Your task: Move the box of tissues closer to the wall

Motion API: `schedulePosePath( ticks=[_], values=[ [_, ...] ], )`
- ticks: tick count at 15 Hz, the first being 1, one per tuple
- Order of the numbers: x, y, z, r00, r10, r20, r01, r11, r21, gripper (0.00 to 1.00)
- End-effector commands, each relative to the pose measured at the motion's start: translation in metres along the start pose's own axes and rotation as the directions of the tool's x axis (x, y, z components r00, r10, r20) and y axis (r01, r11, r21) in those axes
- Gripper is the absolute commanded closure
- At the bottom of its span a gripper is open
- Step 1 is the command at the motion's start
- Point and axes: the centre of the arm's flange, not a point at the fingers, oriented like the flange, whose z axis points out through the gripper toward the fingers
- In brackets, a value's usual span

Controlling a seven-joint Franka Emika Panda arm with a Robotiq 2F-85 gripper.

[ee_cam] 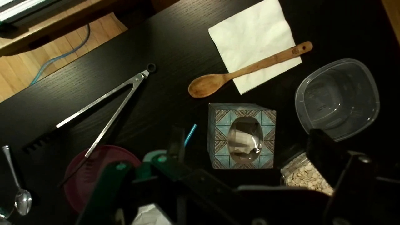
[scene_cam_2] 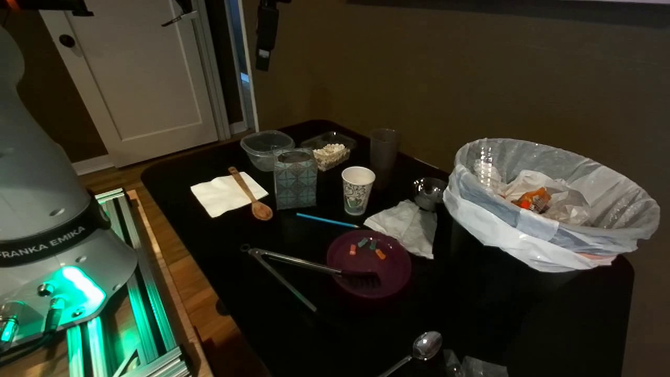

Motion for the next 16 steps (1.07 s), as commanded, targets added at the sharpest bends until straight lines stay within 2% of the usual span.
schedulePosePath(
  ticks=[1,5,7,9,12,16],
  values=[
    [0.004,-0.001,0.001,0.997,0.055,-0.052,-0.052,0.998,0.043,0.00],
    [0.046,-0.031,0.061,0.979,0.108,-0.170,-0.080,0.984,0.161,0.00],
    [0.054,-0.044,0.092,0.976,0.092,-0.196,-0.057,0.982,0.178,0.00],
    [0.057,-0.053,0.129,0.977,0.072,-0.199,-0.042,0.988,0.151,0.00],
    [0.062,-0.053,0.187,0.988,0.077,-0.130,-0.062,0.991,0.118,0.00],
    [0.069,-0.020,0.239,0.984,0.178,-0.013,-0.176,0.979,0.100,0.00]
  ],
)
